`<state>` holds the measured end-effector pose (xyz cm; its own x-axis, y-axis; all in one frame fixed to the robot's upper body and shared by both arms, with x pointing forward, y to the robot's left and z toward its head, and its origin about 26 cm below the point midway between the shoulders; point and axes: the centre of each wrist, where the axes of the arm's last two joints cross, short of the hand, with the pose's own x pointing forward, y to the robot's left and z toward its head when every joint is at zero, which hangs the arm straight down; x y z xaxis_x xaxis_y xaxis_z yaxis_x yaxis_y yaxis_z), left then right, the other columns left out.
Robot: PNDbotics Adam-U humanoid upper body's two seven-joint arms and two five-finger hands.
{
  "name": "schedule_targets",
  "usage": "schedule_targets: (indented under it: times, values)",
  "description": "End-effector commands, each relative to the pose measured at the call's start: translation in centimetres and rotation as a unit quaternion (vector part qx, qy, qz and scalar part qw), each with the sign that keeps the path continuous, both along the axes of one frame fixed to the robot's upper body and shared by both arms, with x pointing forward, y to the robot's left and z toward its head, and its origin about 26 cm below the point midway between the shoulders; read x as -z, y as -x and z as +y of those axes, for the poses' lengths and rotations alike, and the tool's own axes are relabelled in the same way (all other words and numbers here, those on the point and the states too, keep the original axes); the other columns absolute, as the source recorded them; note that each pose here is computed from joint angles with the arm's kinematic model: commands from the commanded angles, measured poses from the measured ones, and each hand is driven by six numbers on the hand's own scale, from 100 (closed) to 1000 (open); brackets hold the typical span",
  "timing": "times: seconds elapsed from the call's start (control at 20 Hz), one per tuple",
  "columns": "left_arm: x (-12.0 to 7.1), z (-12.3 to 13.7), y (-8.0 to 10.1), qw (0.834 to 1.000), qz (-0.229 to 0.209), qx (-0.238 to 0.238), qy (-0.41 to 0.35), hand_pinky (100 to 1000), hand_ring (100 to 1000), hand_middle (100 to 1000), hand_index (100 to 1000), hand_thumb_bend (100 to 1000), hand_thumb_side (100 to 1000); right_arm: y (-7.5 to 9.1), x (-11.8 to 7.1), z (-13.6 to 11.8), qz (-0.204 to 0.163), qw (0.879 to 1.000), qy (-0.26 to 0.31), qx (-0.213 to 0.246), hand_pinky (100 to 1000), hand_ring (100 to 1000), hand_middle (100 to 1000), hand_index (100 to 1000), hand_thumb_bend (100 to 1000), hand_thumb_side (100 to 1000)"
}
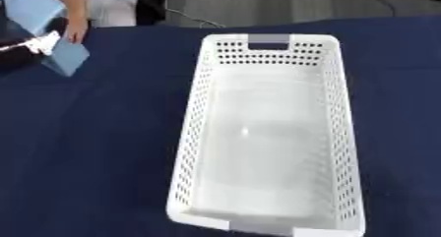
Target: Pick up objects on the table and place them in the box.
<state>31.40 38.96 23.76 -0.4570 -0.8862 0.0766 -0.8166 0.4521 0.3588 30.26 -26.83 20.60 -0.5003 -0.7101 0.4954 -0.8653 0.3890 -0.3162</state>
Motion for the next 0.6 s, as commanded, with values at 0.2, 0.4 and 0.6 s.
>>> schedule_targets:
  times: [0.2,0.4,0.6]
  values:
    - [-3.3,-3.5,-0.5,0.995,-0.043,0.086,0.016,100,100,100,100,278,100,0.2,-0.5,-0.1,-0.007,1.0,0.007,-0.007,804,740,787,880,100,801]
    - [-4.6,-5.5,-0.8,0.989,-0.057,0.13,0.035,100,100,100,100,182,100,0.2,-0.5,0.0,-0.005,1.0,0.007,-0.01,803,740,786,878,100,801]
    - [-5.0,-7.9,-1.4,0.975,-0.044,0.206,0.063,100,100,100,100,100,100,0.2,-0.5,0.1,-0.004,1.0,0.006,-0.016,801,739,785,874,100,802]
